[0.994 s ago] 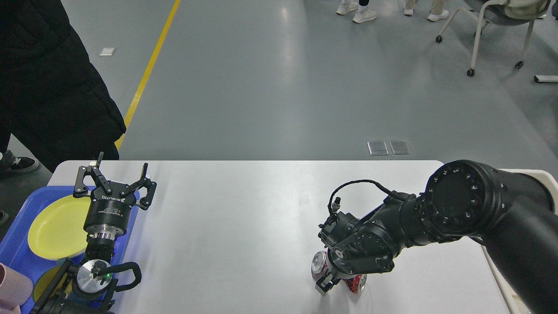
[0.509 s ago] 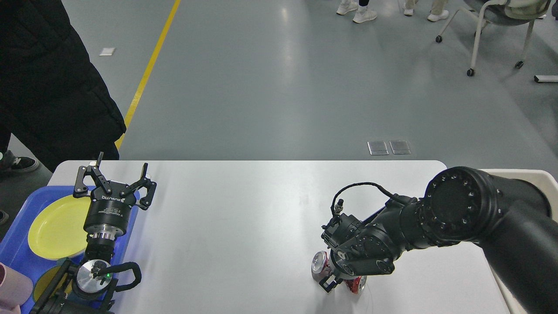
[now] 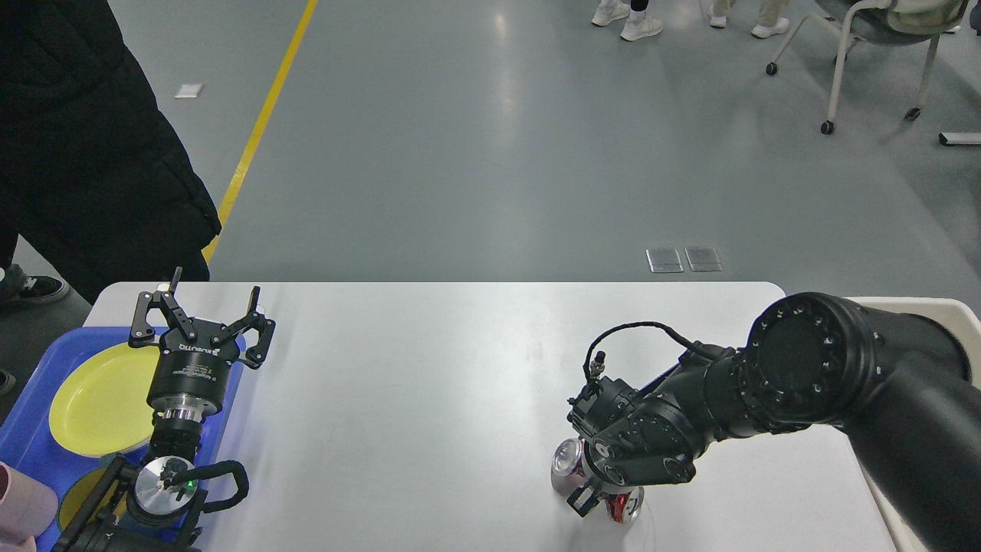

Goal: Tidy desktop
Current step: 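Lift the red cup and carry it into the white bin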

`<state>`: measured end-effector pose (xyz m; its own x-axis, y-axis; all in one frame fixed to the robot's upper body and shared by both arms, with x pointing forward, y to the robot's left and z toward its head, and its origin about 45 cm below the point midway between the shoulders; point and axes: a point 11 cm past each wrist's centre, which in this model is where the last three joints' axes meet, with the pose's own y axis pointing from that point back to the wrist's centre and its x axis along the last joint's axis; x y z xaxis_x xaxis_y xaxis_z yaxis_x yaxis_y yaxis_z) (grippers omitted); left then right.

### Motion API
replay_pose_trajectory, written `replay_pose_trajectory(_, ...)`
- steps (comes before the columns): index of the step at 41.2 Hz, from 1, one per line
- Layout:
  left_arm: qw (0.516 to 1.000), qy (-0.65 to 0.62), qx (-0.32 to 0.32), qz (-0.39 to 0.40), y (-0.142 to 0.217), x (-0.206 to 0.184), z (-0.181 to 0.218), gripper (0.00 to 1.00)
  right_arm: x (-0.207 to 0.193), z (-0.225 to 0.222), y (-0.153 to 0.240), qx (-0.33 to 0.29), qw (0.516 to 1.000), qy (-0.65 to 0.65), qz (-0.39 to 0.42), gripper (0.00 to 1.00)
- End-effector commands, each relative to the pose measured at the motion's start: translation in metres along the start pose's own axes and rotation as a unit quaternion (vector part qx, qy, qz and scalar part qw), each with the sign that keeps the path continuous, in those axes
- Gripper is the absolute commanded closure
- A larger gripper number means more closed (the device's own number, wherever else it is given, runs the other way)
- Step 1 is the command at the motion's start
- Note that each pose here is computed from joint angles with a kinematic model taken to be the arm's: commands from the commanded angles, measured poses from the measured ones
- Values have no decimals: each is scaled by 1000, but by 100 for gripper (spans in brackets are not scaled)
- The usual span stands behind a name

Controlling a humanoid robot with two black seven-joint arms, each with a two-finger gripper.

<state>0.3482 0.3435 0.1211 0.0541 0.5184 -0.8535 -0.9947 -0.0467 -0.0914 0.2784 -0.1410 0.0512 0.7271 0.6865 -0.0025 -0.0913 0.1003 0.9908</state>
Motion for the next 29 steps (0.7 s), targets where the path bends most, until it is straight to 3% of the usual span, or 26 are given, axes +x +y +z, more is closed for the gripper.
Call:
replay_pose_trajectory(1,1000,0,0,0,0,0,0,4,1,0,1,0,1000,-1,1,100)
replay_pose_trajectory(17,1000,0,0,0,0,0,0,4,19,22,33,16,995,-100,10,100)
replay_pose_trajectory(29,1000,0,1,0,0,0,0,4,34,48,119,52,976,-211,-10,100)
